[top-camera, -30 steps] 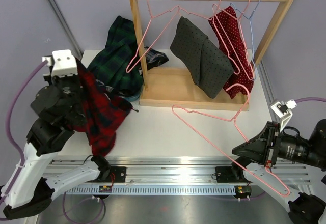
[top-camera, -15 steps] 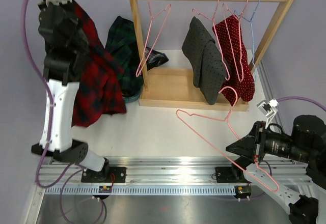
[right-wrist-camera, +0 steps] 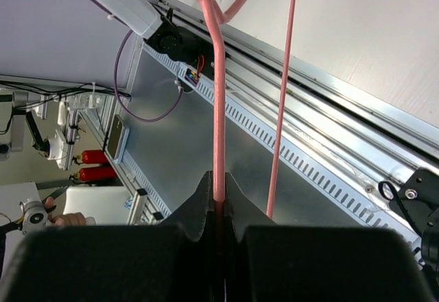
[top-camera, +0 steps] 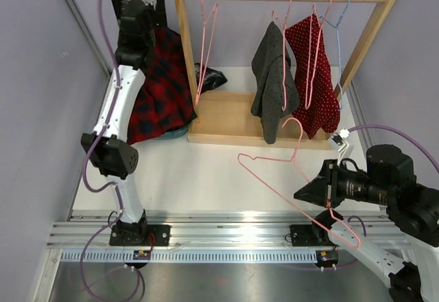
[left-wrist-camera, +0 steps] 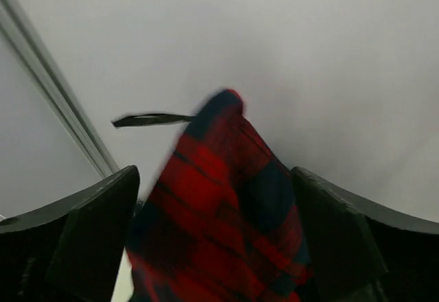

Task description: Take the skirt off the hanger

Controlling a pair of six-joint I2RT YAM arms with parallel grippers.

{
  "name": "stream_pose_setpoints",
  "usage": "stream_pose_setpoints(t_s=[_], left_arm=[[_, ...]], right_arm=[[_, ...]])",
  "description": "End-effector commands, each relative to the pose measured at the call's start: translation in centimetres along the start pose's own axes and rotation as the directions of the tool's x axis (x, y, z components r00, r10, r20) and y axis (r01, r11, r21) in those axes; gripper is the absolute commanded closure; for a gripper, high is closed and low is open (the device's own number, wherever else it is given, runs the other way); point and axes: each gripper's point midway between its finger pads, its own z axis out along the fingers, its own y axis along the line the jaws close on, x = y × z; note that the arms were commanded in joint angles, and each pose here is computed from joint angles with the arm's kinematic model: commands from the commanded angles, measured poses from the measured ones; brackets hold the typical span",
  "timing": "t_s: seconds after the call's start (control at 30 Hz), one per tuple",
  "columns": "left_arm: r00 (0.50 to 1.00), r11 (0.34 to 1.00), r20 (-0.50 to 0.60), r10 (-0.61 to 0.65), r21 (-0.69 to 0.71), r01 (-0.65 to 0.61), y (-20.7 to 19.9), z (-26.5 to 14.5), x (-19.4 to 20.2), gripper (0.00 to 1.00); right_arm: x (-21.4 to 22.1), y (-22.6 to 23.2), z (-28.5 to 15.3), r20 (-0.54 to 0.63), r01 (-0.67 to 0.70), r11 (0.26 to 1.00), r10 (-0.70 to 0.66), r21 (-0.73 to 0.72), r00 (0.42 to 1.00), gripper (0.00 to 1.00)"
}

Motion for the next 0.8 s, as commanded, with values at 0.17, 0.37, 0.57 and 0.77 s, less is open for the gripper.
stream_pose_setpoints(t_s=[0.17, 0.37, 0.57, 0.77], left_arm=[[0.982, 0.986, -0.101, -0.159, -0.068, 0.153, 2.6, -4.9, 2.7, 0.01], [0.963, 0.981, -0.201, -0.177, 0.047, 0.190, 3.4, -13.5, 4.4, 0.01], [0.943, 0.947, -0.241, -0.231, 0.167, 0.274, 4.0, -23.2, 5.8, 0.01], [0.914, 0.913, -0.318, -0.253, 0.235, 0.334, 4.3, -31.0, 9.3, 0.01]], right_arm=[[-7.8, 8.5, -0.6, 0.132, 0.170, 0.957, -0.141, -0.237, 0.981, 1.00], [-15.1, 9.1, 2.1, 0.224, 0.241, 0.964, -0.211, -0.117, 0.952, 1.00], [-24.5, 4.0, 4.1, 0.369, 0.163, 0.942, -0.268, 0.292, 0.890, 1.00], [-29.8, 2.2, 6.8, 0.422, 0.133, 0.902, -0.318, 0.412, 0.849, 1.00]])
